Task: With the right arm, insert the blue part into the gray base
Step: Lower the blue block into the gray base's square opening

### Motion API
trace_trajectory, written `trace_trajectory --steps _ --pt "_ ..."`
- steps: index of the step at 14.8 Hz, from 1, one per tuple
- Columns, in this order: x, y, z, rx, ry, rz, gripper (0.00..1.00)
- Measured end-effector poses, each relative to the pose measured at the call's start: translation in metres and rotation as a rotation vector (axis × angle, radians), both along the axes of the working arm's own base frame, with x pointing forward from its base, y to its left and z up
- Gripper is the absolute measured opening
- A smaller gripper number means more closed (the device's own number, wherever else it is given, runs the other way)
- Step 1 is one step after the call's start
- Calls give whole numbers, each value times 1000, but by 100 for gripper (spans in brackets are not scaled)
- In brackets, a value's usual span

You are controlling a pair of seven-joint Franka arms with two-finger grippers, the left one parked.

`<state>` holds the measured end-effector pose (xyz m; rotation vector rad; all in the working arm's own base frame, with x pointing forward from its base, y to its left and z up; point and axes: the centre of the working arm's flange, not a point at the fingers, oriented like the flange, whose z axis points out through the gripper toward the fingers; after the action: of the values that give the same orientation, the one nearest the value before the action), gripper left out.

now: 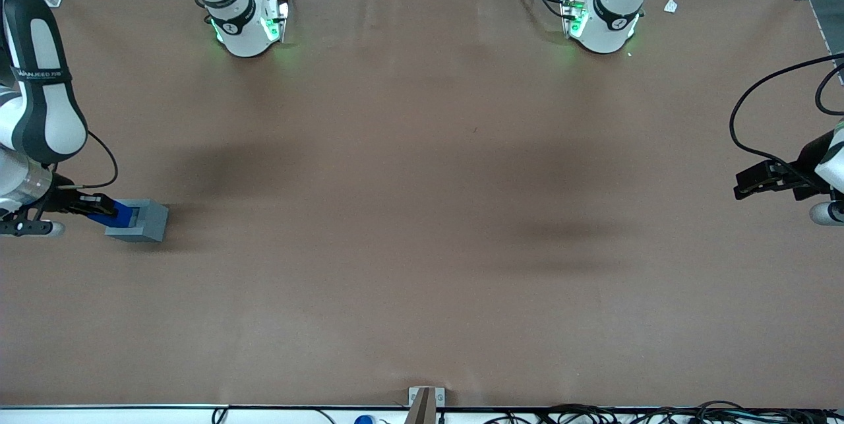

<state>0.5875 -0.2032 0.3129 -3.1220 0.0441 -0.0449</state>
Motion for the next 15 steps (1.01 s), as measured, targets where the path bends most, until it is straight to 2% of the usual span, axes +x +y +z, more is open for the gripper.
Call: trace_trajectory --steps 15 --pt "0 3 -12 8 16 -9 51"
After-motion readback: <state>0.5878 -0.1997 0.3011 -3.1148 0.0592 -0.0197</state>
